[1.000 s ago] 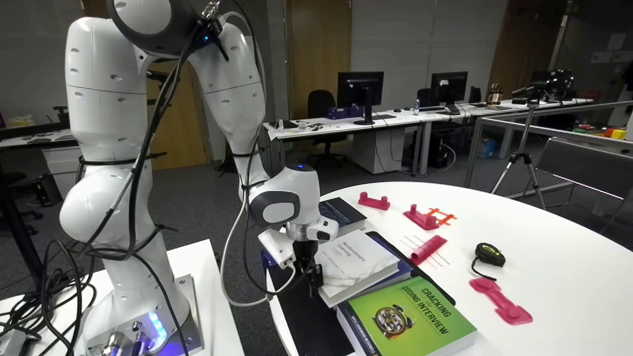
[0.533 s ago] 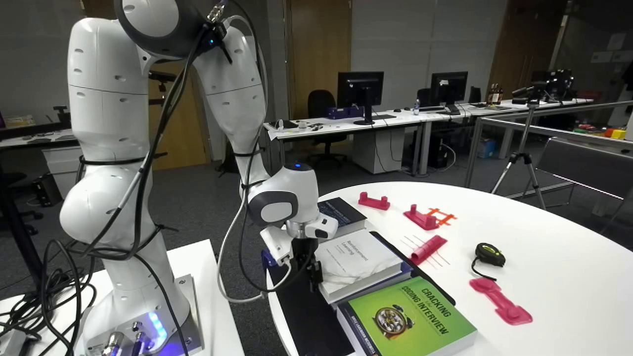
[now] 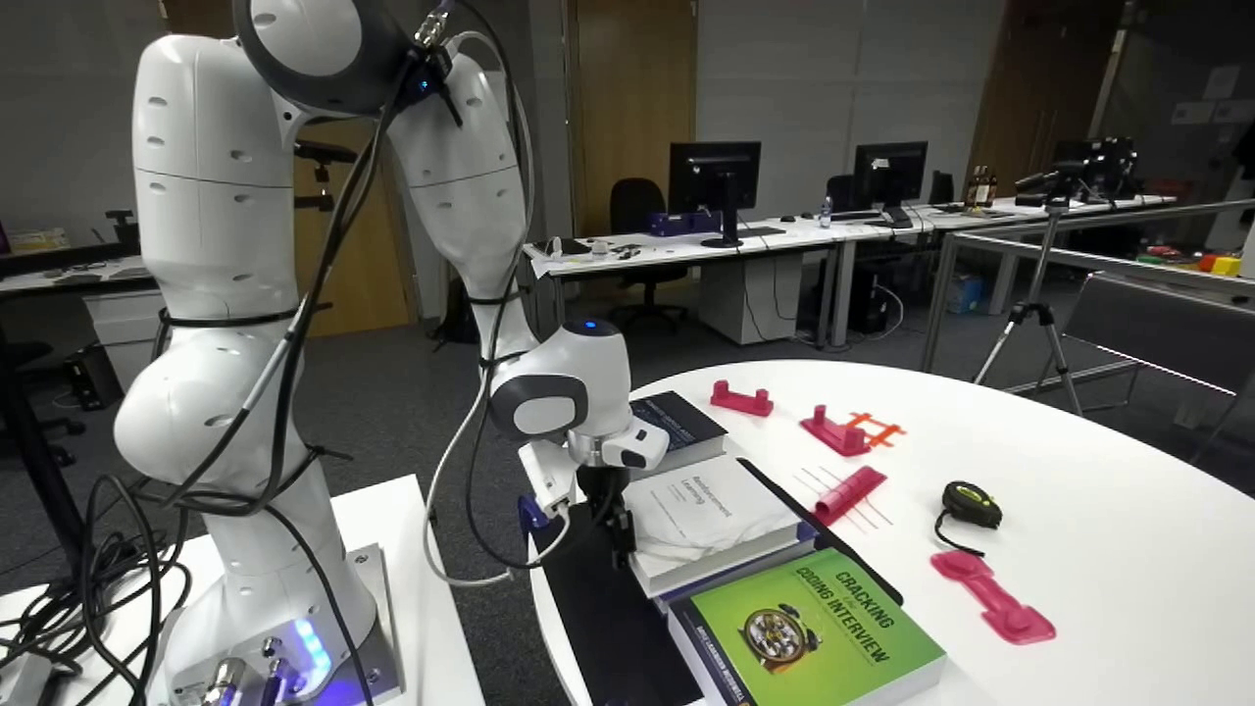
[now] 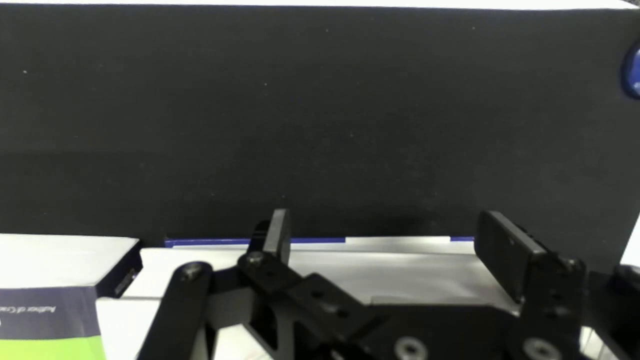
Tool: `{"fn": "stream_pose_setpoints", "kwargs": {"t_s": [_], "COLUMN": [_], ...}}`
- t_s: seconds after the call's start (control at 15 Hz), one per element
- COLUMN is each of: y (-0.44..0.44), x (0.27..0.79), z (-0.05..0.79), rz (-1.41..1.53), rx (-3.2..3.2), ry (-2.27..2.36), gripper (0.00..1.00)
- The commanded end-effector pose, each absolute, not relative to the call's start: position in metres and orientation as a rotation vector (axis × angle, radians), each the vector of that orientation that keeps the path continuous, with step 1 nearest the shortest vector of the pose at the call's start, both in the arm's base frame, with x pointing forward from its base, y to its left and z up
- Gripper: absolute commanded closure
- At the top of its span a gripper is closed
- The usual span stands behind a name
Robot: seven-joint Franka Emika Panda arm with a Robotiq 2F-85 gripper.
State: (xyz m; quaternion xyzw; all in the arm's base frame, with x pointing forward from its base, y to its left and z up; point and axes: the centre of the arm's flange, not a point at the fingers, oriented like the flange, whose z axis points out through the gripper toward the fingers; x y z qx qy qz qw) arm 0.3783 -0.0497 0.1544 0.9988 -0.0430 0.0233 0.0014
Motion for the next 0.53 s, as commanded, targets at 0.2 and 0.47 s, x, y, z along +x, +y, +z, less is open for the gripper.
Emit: {"fn": "stream_pose_setpoints", "kwargs": {"t_s": [0.2, 0.47], "y": [-0.045, -0.063], "x": [0.359, 0.363], "z": [0.173, 0.178], "rz": [0.13, 0.083], "rx": [3.125, 3.061], "ry": [-0.12, 0.064], "gripper": [0.0, 0.0]}}
